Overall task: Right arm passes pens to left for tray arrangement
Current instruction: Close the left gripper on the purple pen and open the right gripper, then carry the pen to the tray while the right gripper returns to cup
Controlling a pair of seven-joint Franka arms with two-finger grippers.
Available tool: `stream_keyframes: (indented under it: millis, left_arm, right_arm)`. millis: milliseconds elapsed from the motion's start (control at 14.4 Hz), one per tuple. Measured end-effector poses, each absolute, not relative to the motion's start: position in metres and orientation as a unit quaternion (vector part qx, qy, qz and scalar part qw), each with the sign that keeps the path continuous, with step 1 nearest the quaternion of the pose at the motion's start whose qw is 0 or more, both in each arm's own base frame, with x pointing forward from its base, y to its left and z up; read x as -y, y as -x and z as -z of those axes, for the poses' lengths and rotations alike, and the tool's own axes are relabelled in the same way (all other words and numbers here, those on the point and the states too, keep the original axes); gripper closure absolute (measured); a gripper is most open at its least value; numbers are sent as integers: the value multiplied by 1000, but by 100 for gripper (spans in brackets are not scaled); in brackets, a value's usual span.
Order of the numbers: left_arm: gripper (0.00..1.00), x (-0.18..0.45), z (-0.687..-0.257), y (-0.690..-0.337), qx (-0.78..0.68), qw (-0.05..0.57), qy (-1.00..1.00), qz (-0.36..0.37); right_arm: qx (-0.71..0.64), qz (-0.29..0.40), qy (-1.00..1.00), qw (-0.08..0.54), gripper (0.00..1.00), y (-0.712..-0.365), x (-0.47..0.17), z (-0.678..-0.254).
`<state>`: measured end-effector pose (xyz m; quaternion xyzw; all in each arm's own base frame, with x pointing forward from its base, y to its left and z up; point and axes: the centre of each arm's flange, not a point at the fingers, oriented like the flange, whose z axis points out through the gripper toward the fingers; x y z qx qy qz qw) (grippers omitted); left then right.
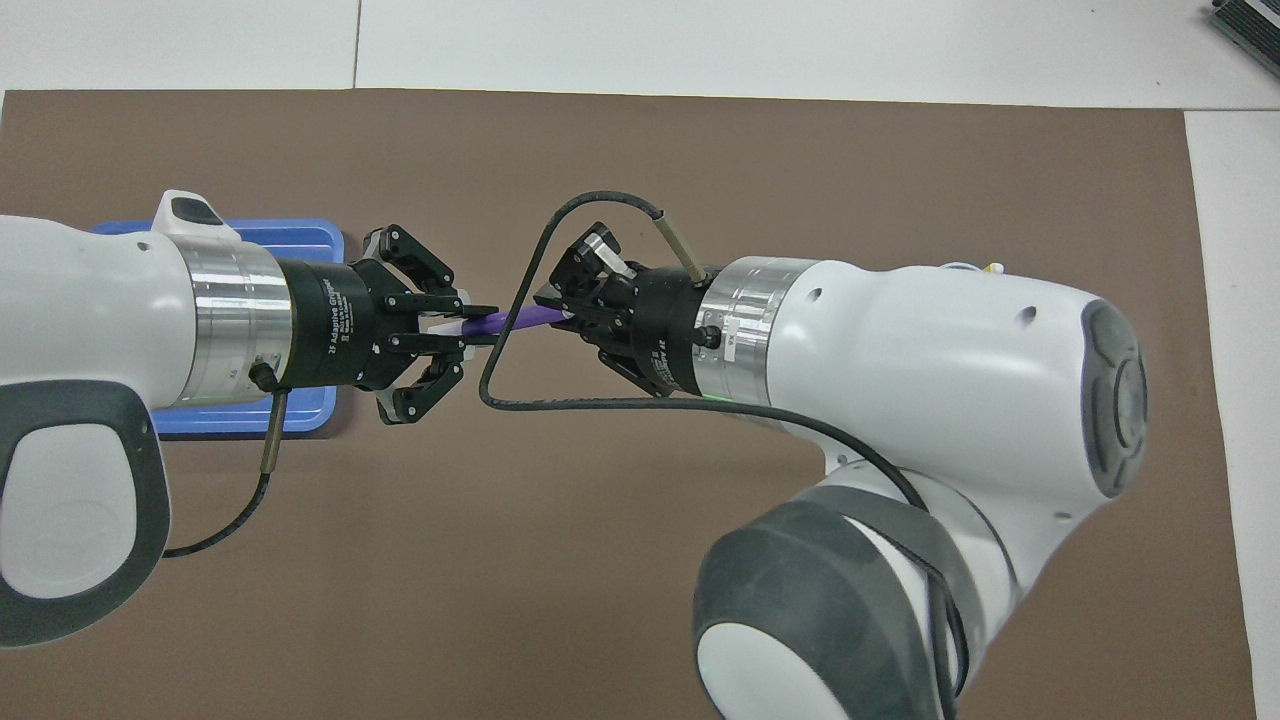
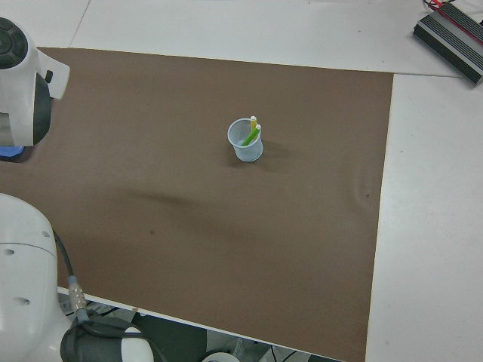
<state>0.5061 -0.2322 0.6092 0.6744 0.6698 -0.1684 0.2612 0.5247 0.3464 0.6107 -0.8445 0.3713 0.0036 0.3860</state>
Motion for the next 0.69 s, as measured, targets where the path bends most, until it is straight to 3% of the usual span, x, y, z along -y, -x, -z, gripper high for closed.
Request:
stream_keyframes:
  millis: [69,554,693]
  left_arm:
    - [82,232,-609,-506,-664,261,-680,167]
    - [82,201,-596,-504,-576,232,-765,173]
    - [82,193,-589,-497,-518,218,-810,168]
  right_arm:
    - [-372,-5,845,385,78,-525,-346,-610]
    - [-342,-11,867,362,3,-531,-331,-601]
    - [-298,-9,891,343,0,-537,-313,-596]
